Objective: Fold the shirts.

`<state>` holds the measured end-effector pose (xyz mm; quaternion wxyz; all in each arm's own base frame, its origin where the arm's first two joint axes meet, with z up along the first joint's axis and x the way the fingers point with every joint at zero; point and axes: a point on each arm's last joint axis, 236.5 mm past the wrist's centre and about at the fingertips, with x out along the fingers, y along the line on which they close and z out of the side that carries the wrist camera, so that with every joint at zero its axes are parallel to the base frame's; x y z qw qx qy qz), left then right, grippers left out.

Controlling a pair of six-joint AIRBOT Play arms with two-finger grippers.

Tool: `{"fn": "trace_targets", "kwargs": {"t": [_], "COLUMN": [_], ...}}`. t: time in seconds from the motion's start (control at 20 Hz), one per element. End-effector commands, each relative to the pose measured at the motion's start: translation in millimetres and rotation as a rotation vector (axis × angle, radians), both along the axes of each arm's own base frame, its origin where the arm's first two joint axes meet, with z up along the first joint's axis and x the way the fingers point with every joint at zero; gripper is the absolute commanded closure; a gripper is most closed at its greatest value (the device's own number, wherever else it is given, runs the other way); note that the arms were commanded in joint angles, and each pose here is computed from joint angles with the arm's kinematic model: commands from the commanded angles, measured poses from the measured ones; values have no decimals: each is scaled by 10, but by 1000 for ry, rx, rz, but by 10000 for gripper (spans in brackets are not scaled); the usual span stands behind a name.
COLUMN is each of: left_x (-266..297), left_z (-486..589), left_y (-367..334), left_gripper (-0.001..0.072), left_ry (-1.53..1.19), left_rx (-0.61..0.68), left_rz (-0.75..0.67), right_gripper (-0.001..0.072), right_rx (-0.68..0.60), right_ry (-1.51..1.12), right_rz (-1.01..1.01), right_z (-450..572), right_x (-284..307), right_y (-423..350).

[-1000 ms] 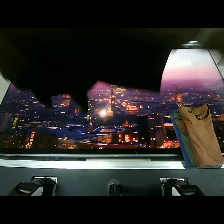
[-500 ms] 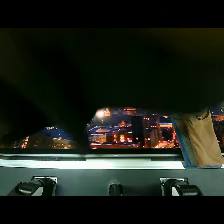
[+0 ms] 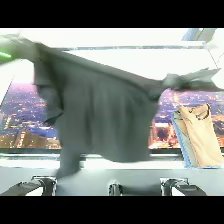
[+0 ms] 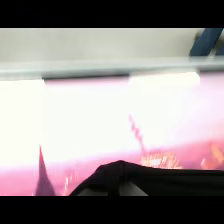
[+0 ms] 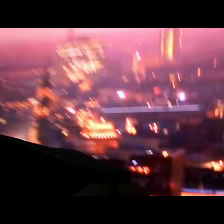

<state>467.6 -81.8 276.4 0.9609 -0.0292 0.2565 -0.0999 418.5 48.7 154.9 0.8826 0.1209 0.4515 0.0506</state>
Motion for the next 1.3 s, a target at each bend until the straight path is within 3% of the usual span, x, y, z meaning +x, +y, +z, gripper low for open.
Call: {"fn": "trace_targets", "kwargs": {"t": [0.0, 0.3, 0.35, 0.4, 0.45, 0.5, 0.7, 0.75, 0.8, 0.85, 1.05, 1.25], "left_x": [383, 80, 34, 3, -37, -98, -362, -472, -607, -784, -1423, -1636], "left_z": [-1634, -2950, -2993, -2985, -2931, -2840, -2537, -2547, -2593, -2678, -3118, -3487], "left_y": [-45, -567, -595, -573, -509, -379, 488, 723, 909, 1068, 1376, 1474], "left_gripper": [676, 670, 590, 330, 88, 41, 52, 105, 231, 257, 258, 258], "left_ry": [334, 776, 805, 824, 843, 868, 941, 986, 1036, 1099, 1253, 1250], "left_rx": [41, -161, -173, -180, -174, -151, -144, -175, -204, -241, -360, -412], "left_rz": [1, -80, -86, -76, -80, -101, -49, -7, 26, 58, 131, 171], "right_gripper": [663, 662, 639, 481, 215, 88, 107, 175, 219, 219, 219, 212], "right_rx": [49, 365, 383, 384, 380, 351, 251, 241, 236, 246, 261, 238], "right_ry": [255, 421, 394, 364, 362, 357, 532, 628, 710, 759, 831, 867], "right_rz": [-102, -197, -207, -213, -200, -147, 22, 27, 22, 13, 33, 104], "right_z": [-1292, -1840, -1803, -1756, -1677, -1587, -1460, -1511, -1561, -1615, -1841, -1982], "right_x": [299, 423, 491, 544, 521, 469, -210, -461, -673, -824, -1166, -1323], "right_y": [-14, 528, 540, 519, 482, 410, -184, -332, -426, -454, -255, -31]}}
